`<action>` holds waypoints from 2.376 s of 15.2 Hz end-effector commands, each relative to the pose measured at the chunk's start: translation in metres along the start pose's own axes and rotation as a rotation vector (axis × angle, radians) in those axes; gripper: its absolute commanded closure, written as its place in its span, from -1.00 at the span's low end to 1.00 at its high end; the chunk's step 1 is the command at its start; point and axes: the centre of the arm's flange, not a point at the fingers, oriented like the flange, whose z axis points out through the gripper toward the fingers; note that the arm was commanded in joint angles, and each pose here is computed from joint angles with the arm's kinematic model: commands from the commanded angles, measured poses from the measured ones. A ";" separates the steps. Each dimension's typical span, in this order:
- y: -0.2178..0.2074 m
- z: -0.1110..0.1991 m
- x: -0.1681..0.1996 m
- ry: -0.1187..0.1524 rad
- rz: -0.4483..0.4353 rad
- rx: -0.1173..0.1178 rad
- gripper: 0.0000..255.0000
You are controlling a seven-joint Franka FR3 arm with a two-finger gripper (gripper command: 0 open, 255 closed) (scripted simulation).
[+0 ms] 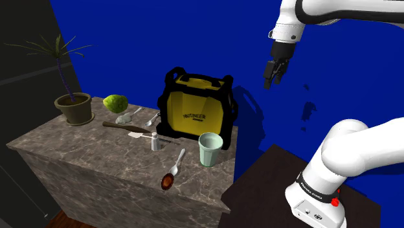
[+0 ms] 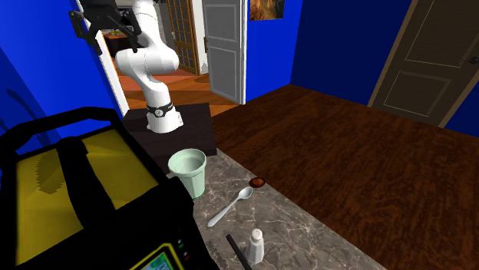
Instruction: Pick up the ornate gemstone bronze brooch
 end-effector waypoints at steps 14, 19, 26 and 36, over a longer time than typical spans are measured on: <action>-0.128 0.116 0.031 0.063 0.057 -0.049 -1.00; -0.175 0.162 0.047 0.088 0.079 -0.067 -1.00; -0.238 0.227 0.073 0.122 0.110 -0.094 -1.00; -0.325 0.320 0.118 0.170 0.154 -0.131 -1.00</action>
